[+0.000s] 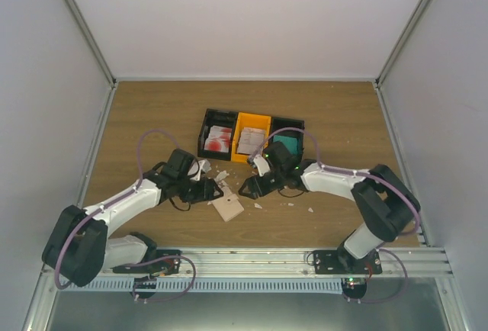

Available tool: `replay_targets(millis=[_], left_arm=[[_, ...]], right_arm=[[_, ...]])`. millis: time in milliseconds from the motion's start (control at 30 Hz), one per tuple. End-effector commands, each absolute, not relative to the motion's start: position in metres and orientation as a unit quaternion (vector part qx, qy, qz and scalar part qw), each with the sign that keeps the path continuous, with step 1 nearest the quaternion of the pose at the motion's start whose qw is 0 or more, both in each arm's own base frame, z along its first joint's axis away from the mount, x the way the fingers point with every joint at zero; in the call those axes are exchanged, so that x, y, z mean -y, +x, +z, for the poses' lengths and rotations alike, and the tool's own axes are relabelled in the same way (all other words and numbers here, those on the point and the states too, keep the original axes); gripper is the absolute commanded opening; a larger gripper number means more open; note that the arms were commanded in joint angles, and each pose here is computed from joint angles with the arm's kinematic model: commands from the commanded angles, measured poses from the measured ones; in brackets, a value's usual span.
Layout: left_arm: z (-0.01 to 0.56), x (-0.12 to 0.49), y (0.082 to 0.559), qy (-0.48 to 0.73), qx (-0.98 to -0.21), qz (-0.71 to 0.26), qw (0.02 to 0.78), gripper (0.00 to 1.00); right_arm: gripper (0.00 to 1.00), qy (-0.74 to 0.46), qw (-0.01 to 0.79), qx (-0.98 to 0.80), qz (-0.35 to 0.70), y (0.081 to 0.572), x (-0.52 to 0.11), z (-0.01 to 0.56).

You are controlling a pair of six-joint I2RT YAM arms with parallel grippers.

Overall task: Put the credit cards into the card holder
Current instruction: Open the card holder at the center of the board.

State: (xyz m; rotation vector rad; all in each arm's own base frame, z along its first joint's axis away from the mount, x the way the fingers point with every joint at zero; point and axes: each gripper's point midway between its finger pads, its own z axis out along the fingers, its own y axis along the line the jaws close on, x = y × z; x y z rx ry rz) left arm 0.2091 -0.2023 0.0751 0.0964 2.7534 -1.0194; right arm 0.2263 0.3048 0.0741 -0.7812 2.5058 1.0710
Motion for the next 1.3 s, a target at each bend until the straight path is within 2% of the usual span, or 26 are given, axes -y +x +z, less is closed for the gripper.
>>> replay_targets(millis=[0,367,500,733,1033,1267], left_arm=[[0.068,0.195,0.205,-0.040,-0.931,-0.347,0.105,0.59],[0.043,0.196,0.189,-0.082,-0.925,-0.366,0.069,0.57],[0.039,0.200,0.186,-0.081,-0.921,-0.377,0.057,0.56],[0.025,0.207,0.180,-0.074,-0.914,-0.398,0.040,0.52],[0.031,0.225,0.191,-0.025,-0.880,-0.466,0.085,0.46],[0.048,0.231,0.199,0.020,-0.873,-0.473,0.117,0.29]], right_arm=[[0.61,-0.227,0.108,-0.908,0.337,0.219,-0.314,0.050],[0.39,-0.225,0.046,-0.917,0.325,0.203,-0.326,0.025],[0.34,-0.225,0.028,-0.918,0.325,0.196,-0.326,0.018],[0.32,-0.221,0.001,-0.921,0.322,0.190,-0.326,0.008],[0.28,-0.225,-0.026,-0.912,0.343,0.183,-0.334,0.009],[0.29,-0.218,-0.009,-0.916,0.338,0.192,-0.337,0.014]])
